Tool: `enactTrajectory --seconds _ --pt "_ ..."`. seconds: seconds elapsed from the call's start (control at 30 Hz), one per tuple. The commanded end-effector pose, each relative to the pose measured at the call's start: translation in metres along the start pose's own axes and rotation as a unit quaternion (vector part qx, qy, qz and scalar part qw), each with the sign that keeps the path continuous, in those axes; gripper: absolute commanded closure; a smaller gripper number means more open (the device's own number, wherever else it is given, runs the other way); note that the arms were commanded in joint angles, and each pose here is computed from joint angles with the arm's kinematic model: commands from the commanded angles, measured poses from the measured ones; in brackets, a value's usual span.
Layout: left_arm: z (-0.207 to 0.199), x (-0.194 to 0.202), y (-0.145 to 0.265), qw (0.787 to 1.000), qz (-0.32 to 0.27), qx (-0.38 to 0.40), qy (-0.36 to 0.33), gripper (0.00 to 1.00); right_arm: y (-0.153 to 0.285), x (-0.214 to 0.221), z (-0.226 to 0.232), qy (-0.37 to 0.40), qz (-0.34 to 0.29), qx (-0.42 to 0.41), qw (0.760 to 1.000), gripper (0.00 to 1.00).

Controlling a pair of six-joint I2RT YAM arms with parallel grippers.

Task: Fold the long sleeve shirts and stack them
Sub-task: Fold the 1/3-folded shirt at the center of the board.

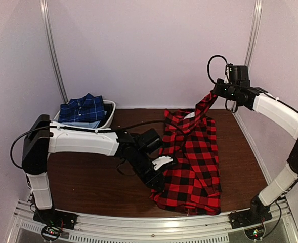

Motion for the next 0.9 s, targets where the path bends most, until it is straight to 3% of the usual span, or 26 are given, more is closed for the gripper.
enactTrajectory --seconds 0.0,0.87 --pt "-0.010 -0.008 -0.006 0.999 0.000 0.037 -0.034 1.00 0.017 -0.012 -0.011 -0.005 -0.029 0.026 0.999 1.00" --pt "-0.012 -0.016 -0.030 0.996 0.008 0.076 -0.055 0.99 0.078 -0.004 -0.027 -0.043 -0.038 0.014 0.998 1.00"
Point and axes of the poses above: each gripper's point midway between its finger pads, its own y axis back along the fingers, its own z axis along the line the jaws close on, x = y × z, the point moved 5 cm from there along y, back along the fingers, and after that the axes turned 15 degrees about -y, right-handed, at the moved point
